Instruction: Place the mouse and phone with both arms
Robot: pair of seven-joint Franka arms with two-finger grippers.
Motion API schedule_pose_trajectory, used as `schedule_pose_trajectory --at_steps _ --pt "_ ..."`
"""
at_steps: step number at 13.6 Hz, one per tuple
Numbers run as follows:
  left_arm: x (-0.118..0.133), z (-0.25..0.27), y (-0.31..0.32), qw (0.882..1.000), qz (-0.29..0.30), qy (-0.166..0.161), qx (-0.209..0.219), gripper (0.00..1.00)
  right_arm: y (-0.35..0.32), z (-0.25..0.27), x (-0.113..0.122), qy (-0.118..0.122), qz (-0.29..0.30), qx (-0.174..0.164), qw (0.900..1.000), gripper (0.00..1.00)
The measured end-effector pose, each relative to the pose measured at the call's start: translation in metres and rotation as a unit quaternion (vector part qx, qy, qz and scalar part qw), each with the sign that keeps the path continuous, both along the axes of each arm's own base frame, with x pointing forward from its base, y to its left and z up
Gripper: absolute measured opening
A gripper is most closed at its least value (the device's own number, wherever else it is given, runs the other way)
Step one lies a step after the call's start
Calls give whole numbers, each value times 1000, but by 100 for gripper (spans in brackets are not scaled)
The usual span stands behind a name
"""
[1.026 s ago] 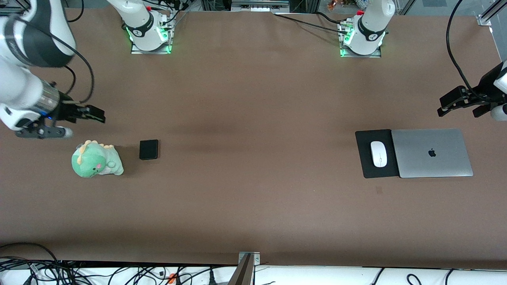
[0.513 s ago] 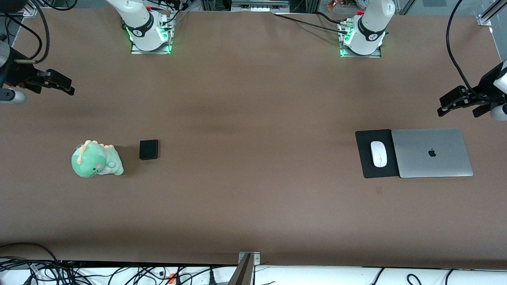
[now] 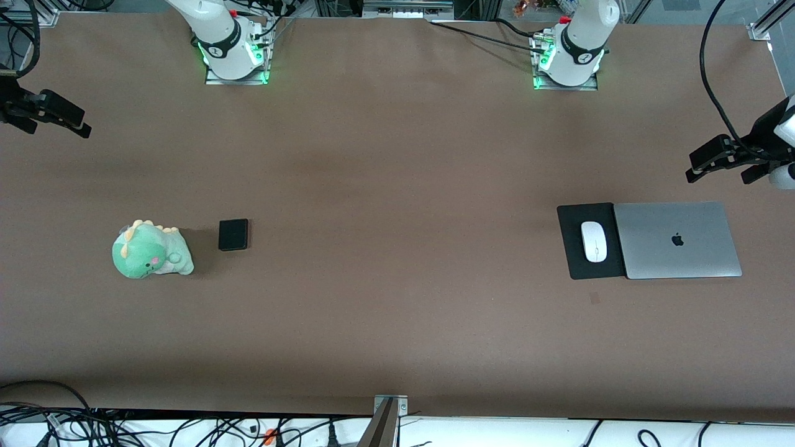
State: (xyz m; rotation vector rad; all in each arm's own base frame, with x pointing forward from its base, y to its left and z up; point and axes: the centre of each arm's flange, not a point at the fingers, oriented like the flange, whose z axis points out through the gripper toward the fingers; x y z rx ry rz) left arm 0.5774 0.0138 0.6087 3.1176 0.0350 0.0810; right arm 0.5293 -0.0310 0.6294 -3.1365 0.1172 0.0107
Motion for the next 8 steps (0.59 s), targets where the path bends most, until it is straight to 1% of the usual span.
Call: schedule_pose_trajectory --at_steps 2,8 --pt "0 0 0 1000 0 0 0 100 3 2 1 -2 3 0 1000 100" --pt "0 0 0 1000 0 0 0 100 8 1 1 2 8 0 1000 100"
